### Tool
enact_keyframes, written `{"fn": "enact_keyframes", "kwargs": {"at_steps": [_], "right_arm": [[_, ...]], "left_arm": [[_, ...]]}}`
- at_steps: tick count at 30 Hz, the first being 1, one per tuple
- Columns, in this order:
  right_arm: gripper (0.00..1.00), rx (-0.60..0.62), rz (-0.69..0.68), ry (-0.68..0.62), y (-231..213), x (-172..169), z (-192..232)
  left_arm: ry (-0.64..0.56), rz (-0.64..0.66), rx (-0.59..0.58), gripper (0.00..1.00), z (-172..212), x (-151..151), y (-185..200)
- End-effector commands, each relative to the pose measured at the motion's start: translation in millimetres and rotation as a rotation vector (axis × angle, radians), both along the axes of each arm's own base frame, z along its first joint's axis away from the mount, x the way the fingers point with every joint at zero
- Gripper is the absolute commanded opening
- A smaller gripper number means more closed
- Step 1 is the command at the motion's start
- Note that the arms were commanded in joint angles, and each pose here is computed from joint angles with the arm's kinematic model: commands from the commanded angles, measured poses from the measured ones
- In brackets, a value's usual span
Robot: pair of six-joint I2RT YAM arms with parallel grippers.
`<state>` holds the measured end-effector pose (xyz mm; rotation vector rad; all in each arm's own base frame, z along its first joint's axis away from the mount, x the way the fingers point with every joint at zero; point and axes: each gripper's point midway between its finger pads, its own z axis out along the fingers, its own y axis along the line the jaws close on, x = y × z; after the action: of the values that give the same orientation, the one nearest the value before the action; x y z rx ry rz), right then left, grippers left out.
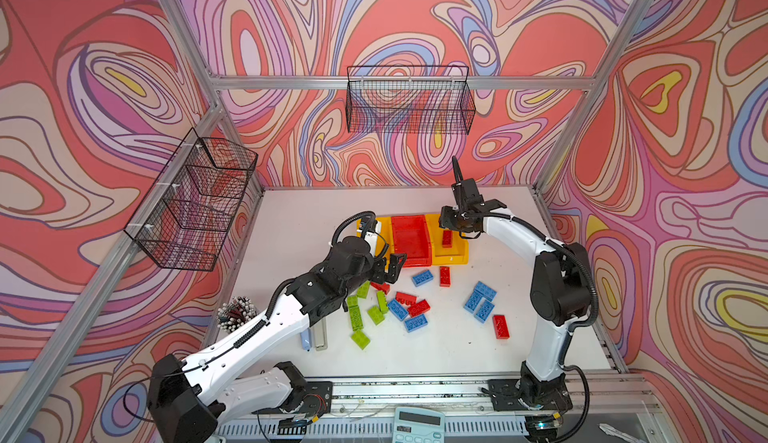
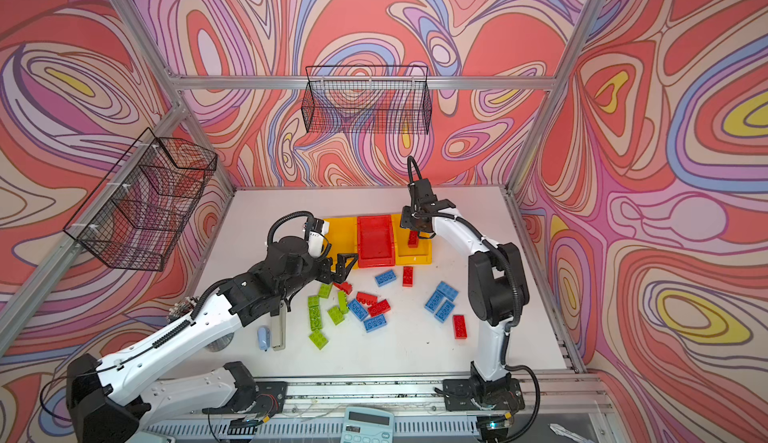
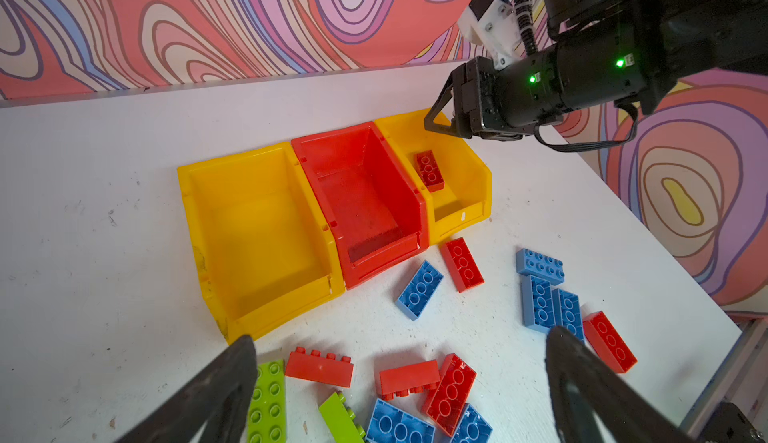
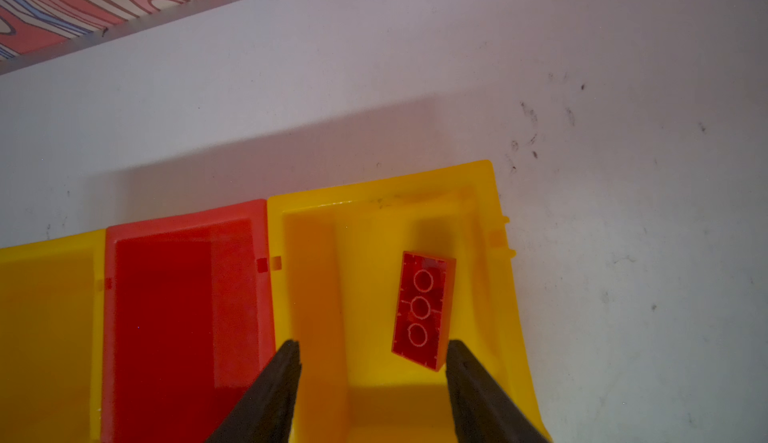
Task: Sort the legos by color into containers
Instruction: 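Carry the red brick over the yellow bin nearest the right arm and release, then lower the right gripper onto the red brick in front of that bin and grasp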
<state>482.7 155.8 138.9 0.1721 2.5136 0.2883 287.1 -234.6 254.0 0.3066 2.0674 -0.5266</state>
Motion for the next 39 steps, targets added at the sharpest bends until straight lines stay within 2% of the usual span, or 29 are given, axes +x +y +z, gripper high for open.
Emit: {"fn": "enact_keyframes", "kwargs": {"at_steps": [1, 6, 11, 15, 20, 33, 39], "right_arm": [[0.60, -0.015, -0.019, -0.017, -5, -17, 28], [0.60, -0.043, -0.048, 0.022, -11, -63, 26], [0.59, -0.030, -0.067, 0.072, -5, -112, 3], [0.58, -0.025, -0.063, 0.106, 2, -136, -22], [0.56, -0.042, -0.062, 0.141, 9, -143, -45], [0.51, -0.095, -0.044, 0.203, 18, -129, -95], [0.44, -0.123, -0.049, 0.236, 16, -131, -115]], "left_arm": [[0.001, -0.017, -0.003, 1.00, 1, -1, -3], [0.039, -0.044, -0.052, 1.00, -4, -6, -10], [0.071, -0.068, -0.084, 1.00, -12, -17, -10], [0.095, -0.078, -0.103, 1.00, -25, -24, -9], [0.136, -0.074, -0.113, 1.00, -31, -32, -6], [0.143, -0.022, -0.073, 1.00, -31, -41, 16], [0.133, -0.011, -0.056, 1.00, -29, -41, 20]]}}
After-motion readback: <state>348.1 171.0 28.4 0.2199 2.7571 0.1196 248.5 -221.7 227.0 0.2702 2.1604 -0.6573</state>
